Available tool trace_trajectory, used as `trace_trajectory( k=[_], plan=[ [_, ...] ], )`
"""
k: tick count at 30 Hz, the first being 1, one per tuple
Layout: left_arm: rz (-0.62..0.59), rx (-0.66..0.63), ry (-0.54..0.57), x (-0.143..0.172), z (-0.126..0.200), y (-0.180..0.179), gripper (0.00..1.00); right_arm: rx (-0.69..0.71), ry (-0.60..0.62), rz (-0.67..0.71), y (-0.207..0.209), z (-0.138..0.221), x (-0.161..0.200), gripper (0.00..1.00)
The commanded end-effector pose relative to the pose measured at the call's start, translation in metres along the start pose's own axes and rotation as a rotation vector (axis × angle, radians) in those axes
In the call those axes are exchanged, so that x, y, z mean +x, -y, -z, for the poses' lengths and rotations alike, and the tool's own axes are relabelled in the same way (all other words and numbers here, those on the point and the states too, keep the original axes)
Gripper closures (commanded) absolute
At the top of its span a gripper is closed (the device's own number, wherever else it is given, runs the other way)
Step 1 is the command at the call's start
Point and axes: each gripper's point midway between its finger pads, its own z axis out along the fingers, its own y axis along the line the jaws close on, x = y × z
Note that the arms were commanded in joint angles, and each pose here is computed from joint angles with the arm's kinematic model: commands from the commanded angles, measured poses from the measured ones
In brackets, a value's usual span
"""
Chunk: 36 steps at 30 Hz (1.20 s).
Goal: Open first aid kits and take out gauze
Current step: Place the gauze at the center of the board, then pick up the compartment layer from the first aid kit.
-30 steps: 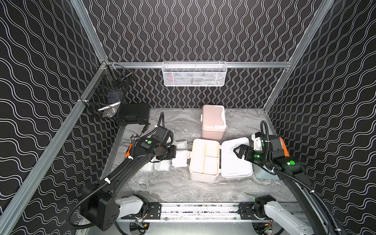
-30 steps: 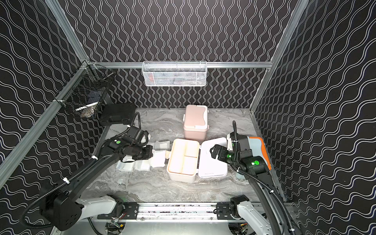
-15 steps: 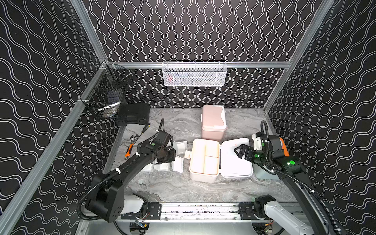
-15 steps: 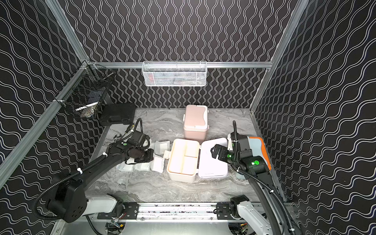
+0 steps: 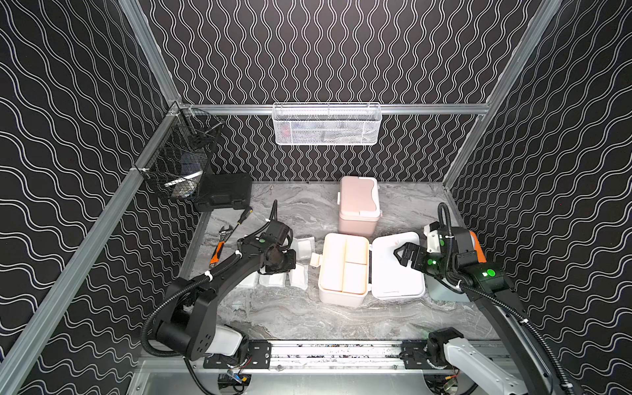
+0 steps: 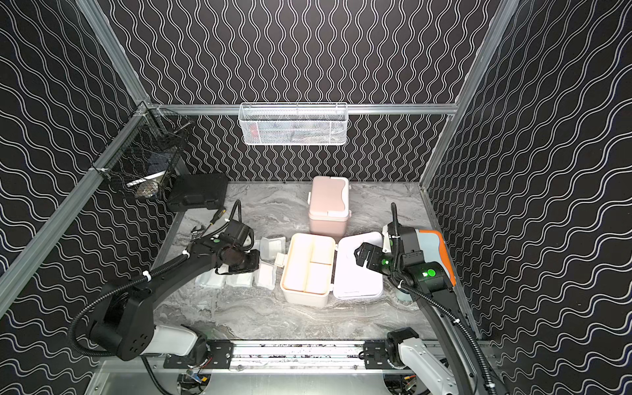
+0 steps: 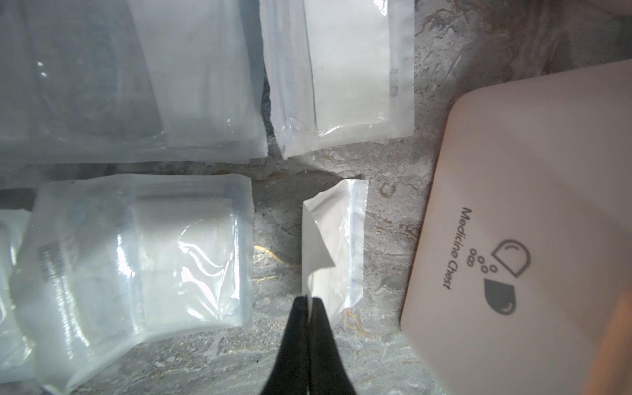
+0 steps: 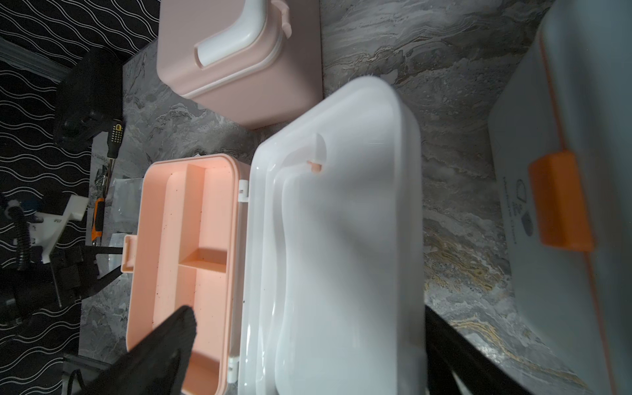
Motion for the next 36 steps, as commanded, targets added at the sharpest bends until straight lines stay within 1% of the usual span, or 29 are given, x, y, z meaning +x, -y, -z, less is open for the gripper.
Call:
trace_trajectory(
  k=[1, 2, 3, 4, 7, 9, 13, 19, 22, 25, 31, 33, 36],
  plan=[
    [0.021, -0.041, -0.004, 0.0, -0.004, -0.008, 1.0, 0.022, -0.003, 0.001, 0.004, -0.001, 0.001, 0.0],
    [0.022, -0.047, -0.01, 0.001, -0.006, -0.009, 1.0, 0.034, -0.006, 0.002, 0.006, -0.002, 0.002, 0.0],
    [0.024, -0.055, -0.013, 0.002, -0.006, -0.011, 0.97, 0.039, -0.005, 0.002, 0.007, -0.002, 0.002, 0.0],
    [0.024, -0.064, -0.015, 0.002, -0.006, -0.012, 0.91, 0.047, -0.004, 0.0, 0.009, -0.002, 0.002, 0.0],
    [0.023, -0.08, -0.007, 0.0, 0.0, -0.013, 0.69, 0.067, 0.001, 0.0, 0.013, -0.001, 0.001, 0.0],
    [0.022, -0.077, 0.004, -0.001, 0.005, -0.012, 0.57, 0.084, 0.003, -0.004, 0.015, -0.001, 0.001, 0.0],
    [0.026, -0.062, 0.036, -0.005, 0.02, -0.007, 0.44, 0.148, 0.014, -0.028, 0.024, 0.002, -0.004, 0.0],
    [0.025, -0.009, 0.099, -0.009, 0.053, 0.004, 0.22, 0.282, 0.06, -0.092, 0.041, 0.013, -0.019, 0.0],
    [0.017, 0.019, 0.134, -0.011, 0.072, 0.011, 0.12, 0.298, 0.059, -0.097, 0.038, 0.019, -0.025, 0.0],
    [0.006, 0.055, 0.173, -0.014, 0.091, 0.019, 0.07, 0.301, 0.078, -0.095, 0.036, 0.026, -0.032, 0.0],
    [-0.015, 0.177, 0.229, -0.014, 0.122, 0.042, 0.06, 0.245, 0.108, -0.063, 0.018, 0.042, -0.049, 0.0],
    [-0.029, 0.237, 0.231, -0.01, 0.127, 0.055, 0.06, 0.199, 0.085, -0.058, 0.006, 0.041, -0.051, 0.0],
    [-0.059, 0.291, 0.229, -0.003, 0.129, 0.072, 0.06, 0.132, 0.033, -0.062, -0.012, 0.034, -0.05, 0.01]
  ],
)
